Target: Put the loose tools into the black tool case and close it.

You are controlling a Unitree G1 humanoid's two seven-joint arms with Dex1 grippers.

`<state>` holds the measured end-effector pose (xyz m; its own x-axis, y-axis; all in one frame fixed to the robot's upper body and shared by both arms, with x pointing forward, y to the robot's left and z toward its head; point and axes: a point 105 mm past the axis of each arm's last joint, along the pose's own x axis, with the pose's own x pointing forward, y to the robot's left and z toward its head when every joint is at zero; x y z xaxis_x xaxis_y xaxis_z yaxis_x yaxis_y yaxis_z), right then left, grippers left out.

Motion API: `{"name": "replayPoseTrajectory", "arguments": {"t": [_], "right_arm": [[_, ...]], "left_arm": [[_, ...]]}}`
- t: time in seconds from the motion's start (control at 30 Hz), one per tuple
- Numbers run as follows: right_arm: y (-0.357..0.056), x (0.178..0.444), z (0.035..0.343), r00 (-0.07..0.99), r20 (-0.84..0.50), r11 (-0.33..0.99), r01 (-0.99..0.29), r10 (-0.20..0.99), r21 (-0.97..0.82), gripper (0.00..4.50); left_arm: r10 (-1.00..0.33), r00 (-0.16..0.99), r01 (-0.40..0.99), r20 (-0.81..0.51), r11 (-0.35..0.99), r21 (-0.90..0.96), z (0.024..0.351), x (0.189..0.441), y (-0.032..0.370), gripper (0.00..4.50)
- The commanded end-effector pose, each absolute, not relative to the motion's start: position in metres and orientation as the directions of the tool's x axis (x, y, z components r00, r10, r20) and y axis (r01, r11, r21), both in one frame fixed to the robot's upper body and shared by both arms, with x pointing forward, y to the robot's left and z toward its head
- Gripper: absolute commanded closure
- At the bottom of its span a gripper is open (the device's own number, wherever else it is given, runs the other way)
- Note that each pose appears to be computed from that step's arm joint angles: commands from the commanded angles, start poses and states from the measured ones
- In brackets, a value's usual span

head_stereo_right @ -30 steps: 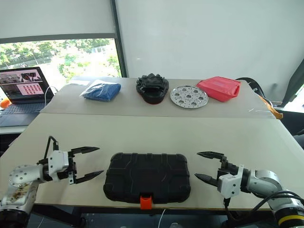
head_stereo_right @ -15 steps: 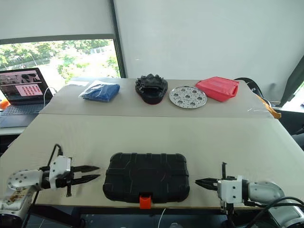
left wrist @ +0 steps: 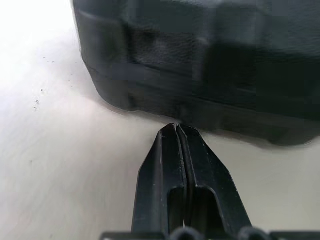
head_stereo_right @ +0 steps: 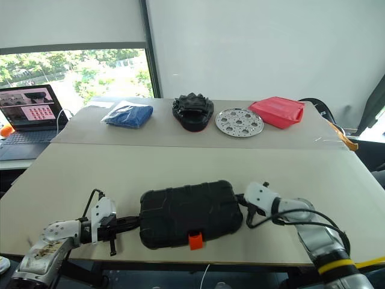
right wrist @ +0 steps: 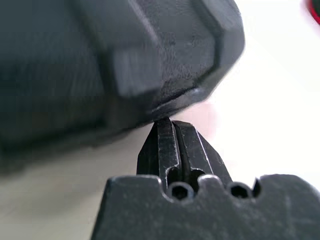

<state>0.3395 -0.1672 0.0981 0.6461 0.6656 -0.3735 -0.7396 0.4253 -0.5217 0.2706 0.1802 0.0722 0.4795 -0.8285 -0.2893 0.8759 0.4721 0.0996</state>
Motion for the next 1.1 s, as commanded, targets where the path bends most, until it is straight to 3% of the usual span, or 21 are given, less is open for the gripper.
{"name": "replayPoseTrajectory", "arguments": {"t": [0.03, 0.17, 0.33, 0.47, 0.67, 0.87, 1.1], "right_arm": [[-0.148, 0.37, 0.123, 0.718, -0.318, 0.514, -0.677, 0.619, -0.527, 4.5], [-0.141, 0.394, 0.134, 0.779, -0.296, 0.579, -0.614, 0.552, -0.536, 4.5], [-0.16, 0.39, 0.137, 0.778, -0.319, 0.531, -0.61, 0.541, -0.588, 4.5], [-0.186, 0.366, 0.143, 0.742, -0.33, 0.478, -0.643, 0.583, -0.599, 4.5], [-0.189, 0.304, 0.137, 0.602, -0.382, 0.402, -0.776, 0.701, -0.486, 4.5], [-0.154, 0.252, 0.123, 0.498, -0.361, 0.355, -0.848, 0.789, -0.394, 4.5], [-0.12, 0.246, 0.114, 0.484, -0.318, 0.367, -0.857, 0.815, -0.363, 4.5]], "left_arm": [[-0.815, 0.543, 0.839, -0.204, 0.516, 0.172, 0.096, 0.284, 0.175, 4.41], [-0.788, 0.585, 0.811, -0.192, 0.562, 0.162, 0.096, 0.285, 0.181, 4.41], [-0.769, 0.611, 0.792, -0.19, 0.59, 0.16, 0.102, 0.282, 0.198, 4.41], [-0.822, 0.533, 0.846, -0.2, 0.521, 0.112, 0.116, 0.272, 0.212, 4.41], [-0.925, 0.351, 0.936, -0.145, 0.351, 0.023, 0.158, 0.272, 0.191, 4.41], [-0.942, 0.294, 0.955, -0.164, 0.282, 0.09, 0.173, 0.305, 0.139, 4.41], [-0.928, 0.305, 0.949, -0.213, 0.277, 0.153, 0.163, 0.345, 0.086, 4.41]]}}
